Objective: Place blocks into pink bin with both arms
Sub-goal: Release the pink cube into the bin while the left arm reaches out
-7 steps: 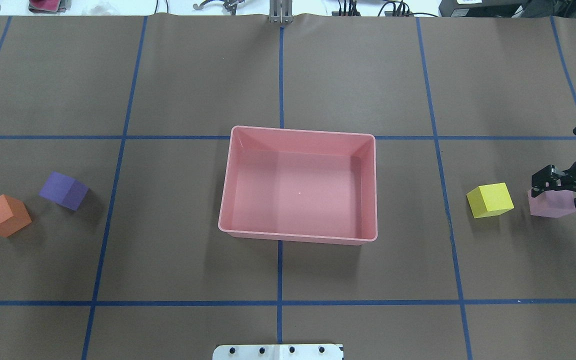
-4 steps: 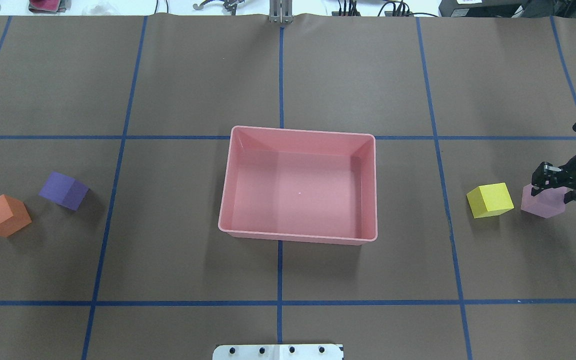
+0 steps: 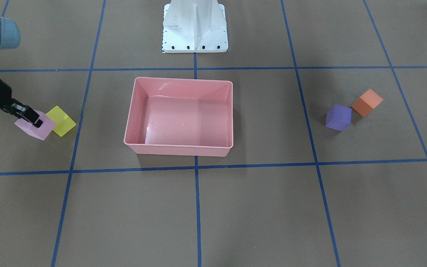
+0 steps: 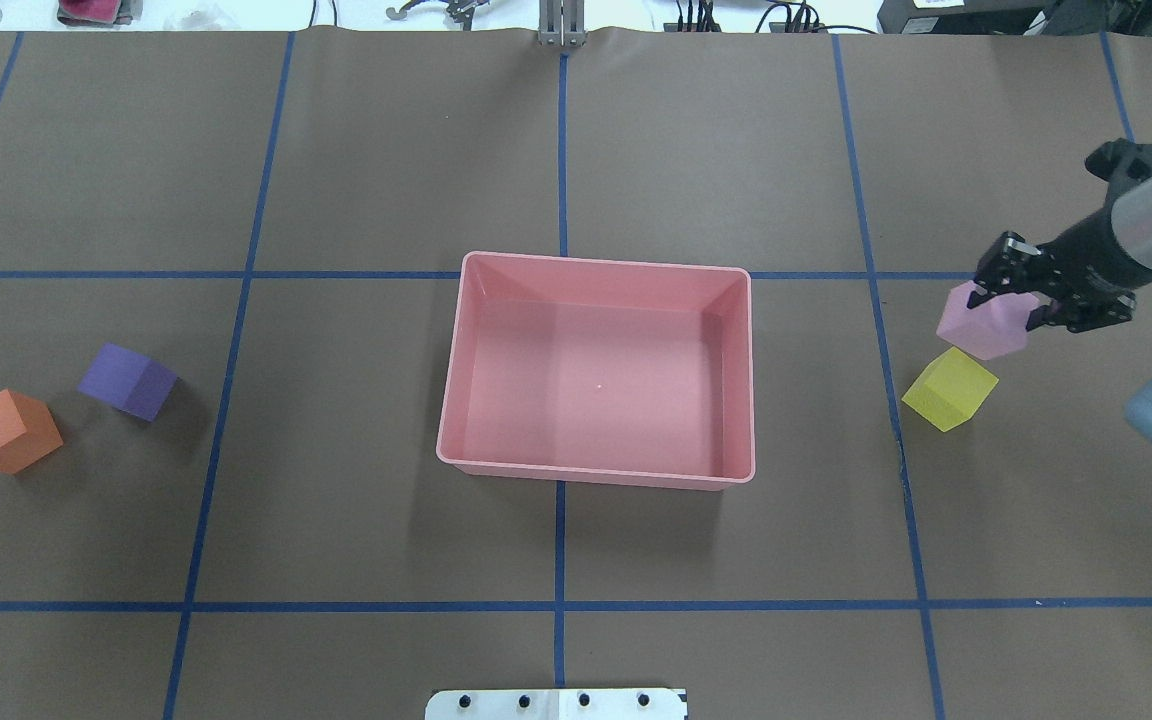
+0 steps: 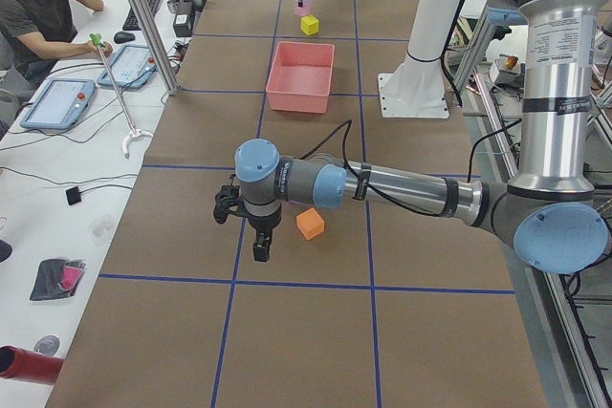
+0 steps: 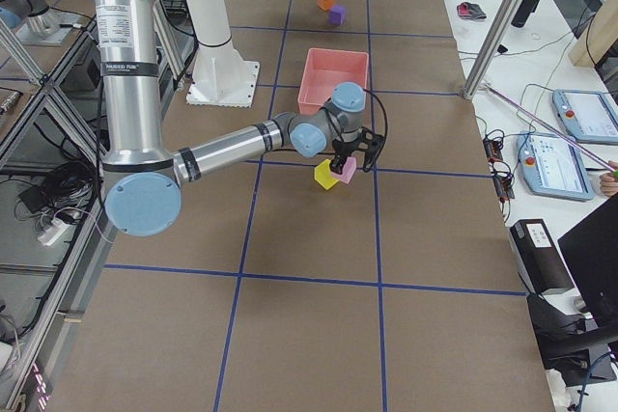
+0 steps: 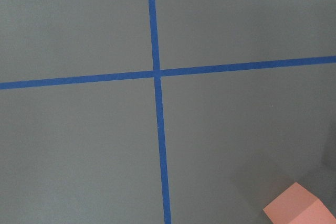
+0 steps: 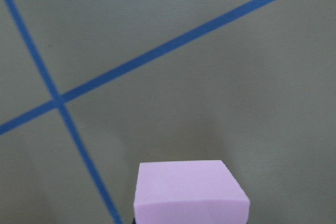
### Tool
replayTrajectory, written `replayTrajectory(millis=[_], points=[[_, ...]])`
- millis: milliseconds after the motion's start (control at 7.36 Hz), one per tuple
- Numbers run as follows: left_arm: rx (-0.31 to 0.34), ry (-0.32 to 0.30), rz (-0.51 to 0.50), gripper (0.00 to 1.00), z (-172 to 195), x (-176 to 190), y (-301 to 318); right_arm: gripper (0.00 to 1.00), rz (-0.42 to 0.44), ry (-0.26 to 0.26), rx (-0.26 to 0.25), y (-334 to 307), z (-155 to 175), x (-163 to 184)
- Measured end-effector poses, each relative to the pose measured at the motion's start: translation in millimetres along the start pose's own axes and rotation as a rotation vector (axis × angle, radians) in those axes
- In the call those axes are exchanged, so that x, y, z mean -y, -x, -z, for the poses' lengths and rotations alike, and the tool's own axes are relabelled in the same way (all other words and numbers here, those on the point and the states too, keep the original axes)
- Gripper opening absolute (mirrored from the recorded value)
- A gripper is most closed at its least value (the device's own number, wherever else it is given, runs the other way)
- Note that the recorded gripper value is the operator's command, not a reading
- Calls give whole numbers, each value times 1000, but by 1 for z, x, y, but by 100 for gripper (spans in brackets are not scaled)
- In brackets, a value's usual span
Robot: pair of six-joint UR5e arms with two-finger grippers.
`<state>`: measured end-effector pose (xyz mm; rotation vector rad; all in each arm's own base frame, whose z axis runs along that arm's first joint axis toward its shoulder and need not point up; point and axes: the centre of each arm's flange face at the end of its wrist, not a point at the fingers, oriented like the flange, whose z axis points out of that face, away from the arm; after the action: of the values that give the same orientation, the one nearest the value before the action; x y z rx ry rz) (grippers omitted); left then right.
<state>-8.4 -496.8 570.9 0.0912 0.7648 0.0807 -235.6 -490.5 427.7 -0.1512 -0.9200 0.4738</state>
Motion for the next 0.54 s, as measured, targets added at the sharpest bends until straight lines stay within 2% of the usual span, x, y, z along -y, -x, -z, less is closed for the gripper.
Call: replayTrajectory(millis=[272, 543], points=[[-16, 8, -11, 99, -8, 26, -47, 0, -53, 21, 53, 118, 7, -43], [-31, 17, -16, 99, -17, 54, -102, 0, -75, 33, 81, 192, 1, -99]])
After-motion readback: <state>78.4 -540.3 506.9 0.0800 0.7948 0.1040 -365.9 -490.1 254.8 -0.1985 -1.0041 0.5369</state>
